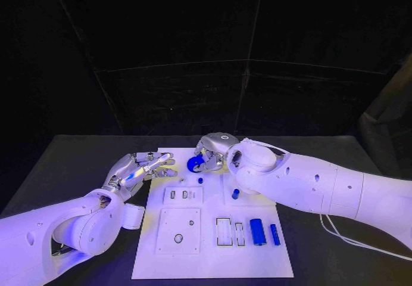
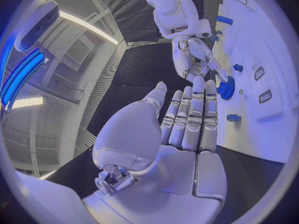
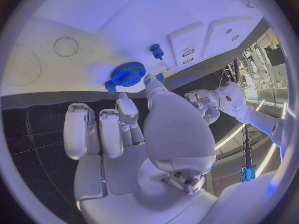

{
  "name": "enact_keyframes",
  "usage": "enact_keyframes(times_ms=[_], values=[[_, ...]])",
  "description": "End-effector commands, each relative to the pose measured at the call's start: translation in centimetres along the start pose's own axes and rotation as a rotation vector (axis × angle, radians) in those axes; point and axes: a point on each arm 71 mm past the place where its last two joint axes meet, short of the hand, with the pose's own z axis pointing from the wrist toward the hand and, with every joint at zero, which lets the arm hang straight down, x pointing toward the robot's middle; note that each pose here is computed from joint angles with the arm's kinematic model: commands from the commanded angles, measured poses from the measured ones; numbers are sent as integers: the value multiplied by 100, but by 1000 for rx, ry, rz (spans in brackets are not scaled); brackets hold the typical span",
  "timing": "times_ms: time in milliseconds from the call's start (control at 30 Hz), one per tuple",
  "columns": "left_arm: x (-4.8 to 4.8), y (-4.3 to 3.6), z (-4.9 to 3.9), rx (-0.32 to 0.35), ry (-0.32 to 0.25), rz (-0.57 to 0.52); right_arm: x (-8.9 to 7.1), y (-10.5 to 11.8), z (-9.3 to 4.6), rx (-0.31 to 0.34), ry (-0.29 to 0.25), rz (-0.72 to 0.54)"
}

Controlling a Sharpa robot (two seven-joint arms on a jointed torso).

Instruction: Assemble the parts on the task board

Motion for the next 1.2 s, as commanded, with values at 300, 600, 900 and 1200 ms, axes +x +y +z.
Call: enact_keyframes(times_ms=[300,600,900,1200], values=[[0,-12,2,4,10,-1,-168,-213,-266,-1,-122,89],[-11,-13,-2,4,8,0,-346,-864,-818,-35,-150,226],[-16,-3,15,5,7,1,-403,-1415,-1077,17,-145,246],[-28,5,25,5,5,2,-290,-1661,-1138,69,-114,262]])
